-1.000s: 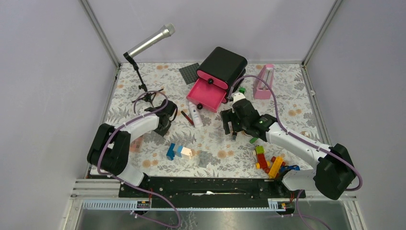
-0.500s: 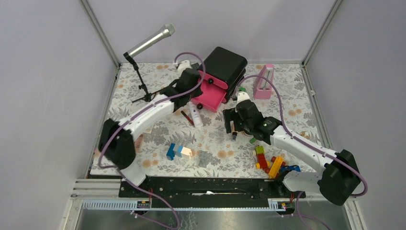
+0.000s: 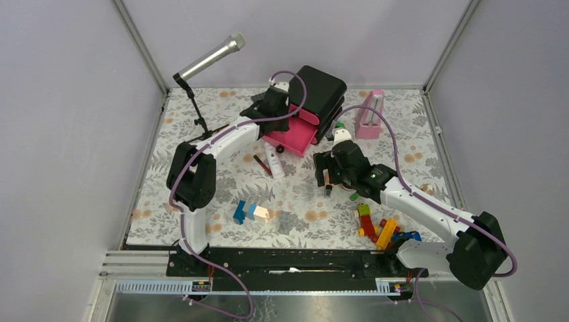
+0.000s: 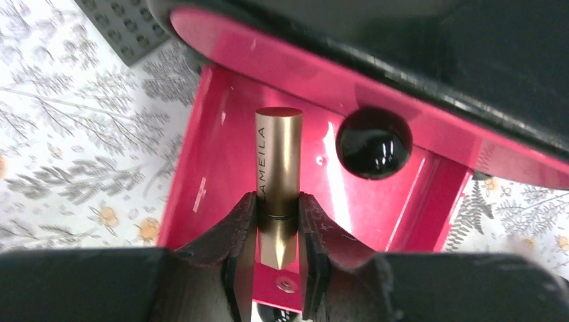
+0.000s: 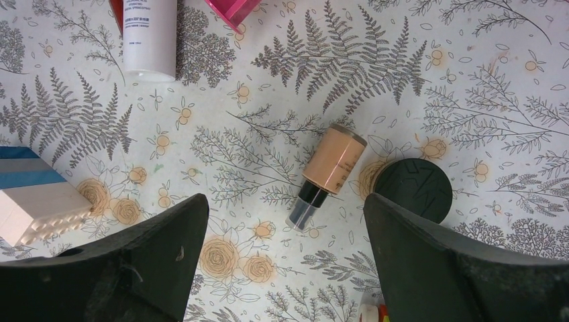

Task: Organize the makeup
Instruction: Place the makeup in the drawer.

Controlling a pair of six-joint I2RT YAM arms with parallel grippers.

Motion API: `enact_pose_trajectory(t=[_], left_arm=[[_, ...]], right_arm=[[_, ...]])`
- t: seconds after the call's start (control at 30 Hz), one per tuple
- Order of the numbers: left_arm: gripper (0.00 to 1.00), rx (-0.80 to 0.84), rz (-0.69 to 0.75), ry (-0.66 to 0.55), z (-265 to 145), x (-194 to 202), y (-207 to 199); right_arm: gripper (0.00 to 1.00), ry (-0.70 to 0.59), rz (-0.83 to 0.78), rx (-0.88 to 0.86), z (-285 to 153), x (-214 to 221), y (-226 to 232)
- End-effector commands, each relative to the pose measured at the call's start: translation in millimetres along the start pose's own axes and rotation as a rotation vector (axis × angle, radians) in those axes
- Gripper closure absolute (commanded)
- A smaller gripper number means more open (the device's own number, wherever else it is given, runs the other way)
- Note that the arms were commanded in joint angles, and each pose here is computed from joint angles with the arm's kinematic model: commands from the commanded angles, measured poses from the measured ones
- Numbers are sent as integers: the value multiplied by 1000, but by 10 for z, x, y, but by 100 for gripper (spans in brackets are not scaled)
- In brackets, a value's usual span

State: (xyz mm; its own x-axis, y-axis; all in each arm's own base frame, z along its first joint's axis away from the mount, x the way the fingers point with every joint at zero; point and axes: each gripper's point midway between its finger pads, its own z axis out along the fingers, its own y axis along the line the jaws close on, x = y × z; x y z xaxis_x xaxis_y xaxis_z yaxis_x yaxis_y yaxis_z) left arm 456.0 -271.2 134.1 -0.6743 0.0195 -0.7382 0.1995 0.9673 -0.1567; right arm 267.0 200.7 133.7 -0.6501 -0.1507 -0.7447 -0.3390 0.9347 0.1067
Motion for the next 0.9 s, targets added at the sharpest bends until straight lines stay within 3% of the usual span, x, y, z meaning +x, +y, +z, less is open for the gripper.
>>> enact_pose_trajectory(t=[0.0, 0.33, 0.43, 0.53, 0.6, 0.67, 0.87], left_arm=[[100, 35, 111, -57, 10, -310, 1], [100, -24, 252, 14, 254, -127, 175], [95, -51, 264, 7, 251, -152, 223], [81, -71, 261, -5, 221, -194, 254], [63, -70, 257, -16, 190, -221, 248], [55, -67, 249, -31, 150, -258, 240], [48, -65, 218, -77, -35, -410, 223]], right_arm=[[7, -31, 15, 5, -32, -58, 3], [7, -23, 14, 6, -27, -16, -4], [7, -20, 17, 1, -24, -10, 5], [7, -18, 18, -5, -12, -1, 18], [7, -16, 20, -8, -6, 1, 25], [7, -12, 19, -11, -4, 6, 33], [7, -18, 21, -14, -20, -8, 36]])
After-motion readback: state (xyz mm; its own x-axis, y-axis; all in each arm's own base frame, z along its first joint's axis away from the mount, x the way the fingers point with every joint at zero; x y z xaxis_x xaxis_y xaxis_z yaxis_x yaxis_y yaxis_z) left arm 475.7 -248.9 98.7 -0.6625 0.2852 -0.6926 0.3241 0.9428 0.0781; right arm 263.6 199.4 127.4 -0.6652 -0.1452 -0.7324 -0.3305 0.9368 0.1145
